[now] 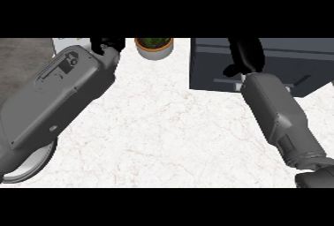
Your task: Pick up the can, place it into the drawer and close the drawer
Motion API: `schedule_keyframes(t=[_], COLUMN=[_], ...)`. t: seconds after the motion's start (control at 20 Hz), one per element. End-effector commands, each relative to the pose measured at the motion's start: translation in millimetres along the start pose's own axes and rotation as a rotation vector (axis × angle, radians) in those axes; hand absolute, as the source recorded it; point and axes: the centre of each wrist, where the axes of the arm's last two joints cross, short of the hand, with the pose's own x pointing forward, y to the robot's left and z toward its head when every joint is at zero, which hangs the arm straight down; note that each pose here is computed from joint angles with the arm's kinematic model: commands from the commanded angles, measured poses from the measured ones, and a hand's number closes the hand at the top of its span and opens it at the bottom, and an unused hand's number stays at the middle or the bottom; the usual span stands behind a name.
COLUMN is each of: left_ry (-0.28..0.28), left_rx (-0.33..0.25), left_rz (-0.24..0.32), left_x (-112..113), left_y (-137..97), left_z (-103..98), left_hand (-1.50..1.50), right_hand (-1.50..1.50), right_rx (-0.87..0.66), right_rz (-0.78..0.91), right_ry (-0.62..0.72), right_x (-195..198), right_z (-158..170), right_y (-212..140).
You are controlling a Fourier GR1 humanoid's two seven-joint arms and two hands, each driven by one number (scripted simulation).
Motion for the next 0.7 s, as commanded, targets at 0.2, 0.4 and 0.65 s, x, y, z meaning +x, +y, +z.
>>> schedule_keyframes(t=[0.2, 0.4, 0.65], left_ry=[-0.004, 0.007, 0.012], left_rx=[-0.008, -0.012, -0.035], left_rz=[0.014, 0.013, 0.009], left_x=[24, 26, 13], left_y=[12, 16, 9], left_z=[2, 1, 15], left_hand=[-1.5, -1.5, -1.5], right_hand=[-1.5, -1.5, -1.5], right_rx=[-0.064, -0.084, 0.03], right_rz=[0.036, 0.039, -0.044], right_ry=[0.05, 0.06, -0.011], right_x=[-9, -4, 5], right_z=[-26, -38, -51], right_y=[-25, -36, -49])
